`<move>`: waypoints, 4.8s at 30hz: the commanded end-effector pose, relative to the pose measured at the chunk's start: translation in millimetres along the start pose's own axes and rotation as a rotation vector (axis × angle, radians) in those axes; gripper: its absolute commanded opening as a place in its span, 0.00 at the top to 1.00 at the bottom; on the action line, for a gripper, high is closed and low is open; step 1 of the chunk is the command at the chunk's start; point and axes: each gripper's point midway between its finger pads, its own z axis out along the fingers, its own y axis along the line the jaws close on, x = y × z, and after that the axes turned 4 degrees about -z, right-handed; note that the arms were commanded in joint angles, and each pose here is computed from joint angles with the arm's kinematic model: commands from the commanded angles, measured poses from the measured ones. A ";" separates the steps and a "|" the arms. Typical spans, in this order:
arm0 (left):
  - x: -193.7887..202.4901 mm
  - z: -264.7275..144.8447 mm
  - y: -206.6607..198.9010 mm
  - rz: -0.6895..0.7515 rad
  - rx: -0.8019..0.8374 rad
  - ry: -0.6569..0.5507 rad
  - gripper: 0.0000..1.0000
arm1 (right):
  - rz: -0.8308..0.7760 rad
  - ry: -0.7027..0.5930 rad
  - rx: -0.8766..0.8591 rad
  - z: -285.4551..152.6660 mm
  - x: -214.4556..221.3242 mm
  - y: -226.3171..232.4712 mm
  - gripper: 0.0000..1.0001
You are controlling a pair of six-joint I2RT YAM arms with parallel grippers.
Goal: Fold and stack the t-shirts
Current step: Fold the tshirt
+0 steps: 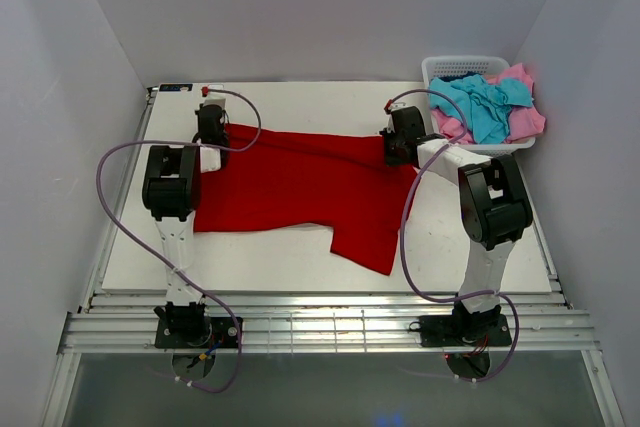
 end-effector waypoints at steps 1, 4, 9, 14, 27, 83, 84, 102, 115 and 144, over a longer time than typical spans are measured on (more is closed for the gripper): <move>-49.8 -25.2 26.1 -0.047 -0.089 -0.115 1.00 | 0.010 -0.053 -0.002 -2.5 -18.5 -0.4 0.92; -60.0 -41.6 37.0 -0.080 -0.128 -0.136 1.00 | 0.015 -0.051 -0.004 -5.6 -14.3 -0.3 0.92; -58.0 -70.7 50.9 -0.098 -0.189 -0.137 1.00 | 0.019 -0.054 -0.007 -16.1 -9.0 -0.1 0.92; -58.2 -93.7 64.7 -0.103 -0.239 -0.150 1.00 | 0.020 -0.067 0.003 -28.5 -8.2 -2.4 0.92; 2.4 -115.6 67.3 0.070 -0.396 0.000 1.00 | 0.020 -0.046 0.017 -37.5 6.3 -4.9 0.92; -29.1 -203.0 -256.6 -0.366 0.831 0.417 0.75 | -0.022 -0.076 -0.044 37.2 -45.9 -5.5 0.83; -28.1 -202.4 -255.2 -0.365 0.826 0.419 0.76 | -0.021 -0.079 -0.050 35.1 -47.2 -4.3 0.85; -1.7 -211.9 -249.5 -0.373 0.804 0.480 0.82 | -0.035 -0.109 -0.214 -80.8 -3.1 45.5 0.90; -43.9 -257.8 -242.5 -0.383 0.839 0.386 0.83 | -0.031 0.035 -0.151 -113.3 120.2 79.6 0.90; -21.1 -283.4 -242.8 -0.310 0.843 0.389 0.83 | -0.101 -0.157 -0.125 -37.2 -10.1 120.9 0.56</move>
